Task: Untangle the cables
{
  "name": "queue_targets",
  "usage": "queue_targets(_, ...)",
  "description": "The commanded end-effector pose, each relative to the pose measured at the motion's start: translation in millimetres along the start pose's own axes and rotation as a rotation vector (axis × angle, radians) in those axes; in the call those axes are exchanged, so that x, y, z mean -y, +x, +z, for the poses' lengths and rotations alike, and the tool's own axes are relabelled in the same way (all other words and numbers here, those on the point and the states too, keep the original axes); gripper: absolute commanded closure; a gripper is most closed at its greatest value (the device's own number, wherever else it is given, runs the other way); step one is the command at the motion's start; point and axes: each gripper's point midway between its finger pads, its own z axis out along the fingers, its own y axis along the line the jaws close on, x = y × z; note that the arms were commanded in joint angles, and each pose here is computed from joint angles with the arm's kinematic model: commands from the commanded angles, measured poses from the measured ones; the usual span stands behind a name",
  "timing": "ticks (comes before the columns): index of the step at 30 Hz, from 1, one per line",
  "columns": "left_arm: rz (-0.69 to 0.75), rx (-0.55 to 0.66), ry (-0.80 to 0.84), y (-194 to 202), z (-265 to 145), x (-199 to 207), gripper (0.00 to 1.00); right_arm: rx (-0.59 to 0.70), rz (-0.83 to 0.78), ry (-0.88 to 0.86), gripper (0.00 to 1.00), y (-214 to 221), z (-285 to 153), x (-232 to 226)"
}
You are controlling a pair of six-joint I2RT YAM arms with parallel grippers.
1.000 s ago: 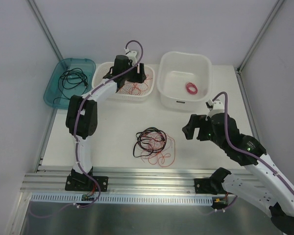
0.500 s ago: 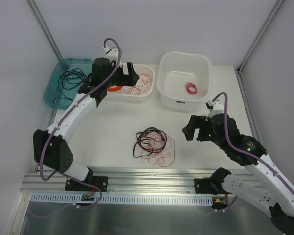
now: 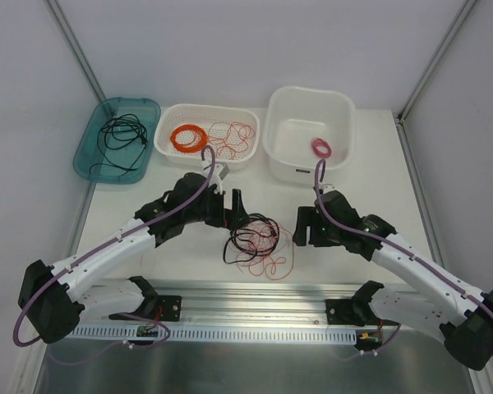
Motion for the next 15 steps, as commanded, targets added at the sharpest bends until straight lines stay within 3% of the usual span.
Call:
queue_targets(1,-0.07,-0.048,-0.02,27,6,7,0.01,-0.059,0.126,-0.121,0.27,11,9,-28)
queue_targets(6,-0.067,-0.118,-0.079,47,30,10,0.01,-0.13,0.255,-0.116,0.29,33,30,-34)
queue_targets(15,-0.088,-0.184,-0.186,63,68,1,0.01,-0.235,0.283,-0.064,0.31,59,51,-44)
